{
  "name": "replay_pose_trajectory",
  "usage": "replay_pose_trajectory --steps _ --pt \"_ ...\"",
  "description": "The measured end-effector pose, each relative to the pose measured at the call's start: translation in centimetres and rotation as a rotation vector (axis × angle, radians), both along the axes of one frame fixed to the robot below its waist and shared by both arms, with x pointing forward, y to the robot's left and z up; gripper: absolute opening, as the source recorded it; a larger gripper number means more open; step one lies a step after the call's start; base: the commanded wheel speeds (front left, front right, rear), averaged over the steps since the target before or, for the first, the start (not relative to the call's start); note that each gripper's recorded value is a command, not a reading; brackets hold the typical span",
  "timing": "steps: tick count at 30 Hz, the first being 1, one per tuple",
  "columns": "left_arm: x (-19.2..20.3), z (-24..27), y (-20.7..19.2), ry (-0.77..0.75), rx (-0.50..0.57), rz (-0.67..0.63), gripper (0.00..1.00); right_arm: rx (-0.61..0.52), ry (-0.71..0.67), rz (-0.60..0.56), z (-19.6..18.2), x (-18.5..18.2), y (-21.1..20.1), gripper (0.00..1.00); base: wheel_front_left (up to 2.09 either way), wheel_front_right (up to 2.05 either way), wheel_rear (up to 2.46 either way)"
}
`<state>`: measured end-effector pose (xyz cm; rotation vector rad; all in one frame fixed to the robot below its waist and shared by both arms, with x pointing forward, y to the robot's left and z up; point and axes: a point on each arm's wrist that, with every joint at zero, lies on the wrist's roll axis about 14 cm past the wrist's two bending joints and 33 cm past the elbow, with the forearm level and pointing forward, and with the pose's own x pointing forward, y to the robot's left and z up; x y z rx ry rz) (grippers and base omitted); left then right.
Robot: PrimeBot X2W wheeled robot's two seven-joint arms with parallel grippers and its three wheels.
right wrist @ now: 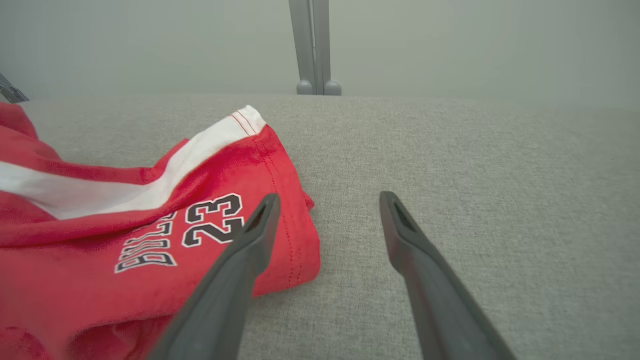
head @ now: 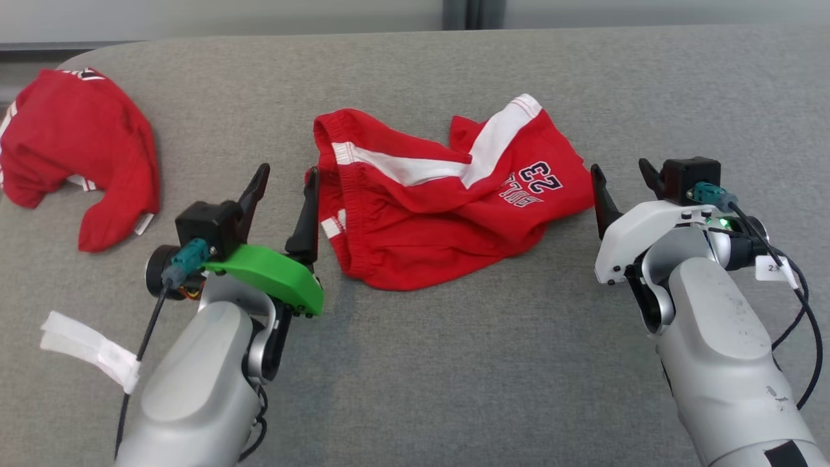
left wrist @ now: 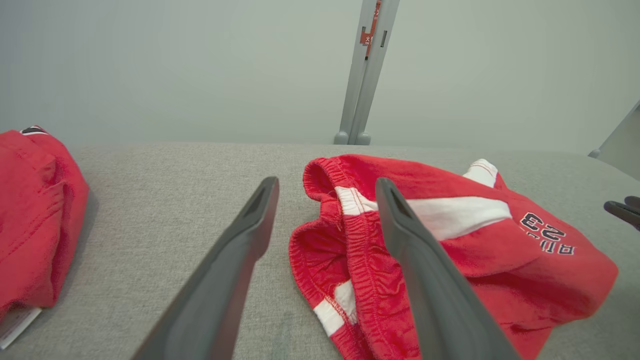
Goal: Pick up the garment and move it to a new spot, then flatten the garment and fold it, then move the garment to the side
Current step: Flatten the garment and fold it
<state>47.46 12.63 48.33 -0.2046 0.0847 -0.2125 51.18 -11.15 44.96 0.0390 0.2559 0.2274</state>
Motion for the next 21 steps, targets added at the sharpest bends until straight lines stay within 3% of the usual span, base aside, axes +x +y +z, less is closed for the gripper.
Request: replay_pose_trajectory --steps 9,10,11,12,21 --pt "-3.9 -0.6 1.2 -0.01 -0.024 0.086 1.0 0.008 0.253 0.06 -5.5 0.0 3.4 1.0 0.0 0.0 0.0" --pt "-4.1 -0.7 1.1 -0.01 -0.027 0.087 1.0 0.017 0.261 0.058 -5.8 0.0 3.4 0.49 0.0 0.0 0.0" --pt "-4.3 -0.8 1.0 -0.009 -0.033 0.091 1.0 0.025 0.262 0.054 -5.9 0.0 3.4 0.38 0.0 0.0 0.0" --pt "-4.4 -0.8 0.9 -0.008 -0.037 0.093 1.0 0.03 0.26 0.054 -5.9 0.0 3.5 0.0 0.0 0.0 0.0" --pt "-5.1 -1.2 -0.9 -0.003 -0.068 0.065 1.0 0.116 0.106 -0.07 -4.3 -0.3 0.0 0.0 0.0 0.0 0.0"
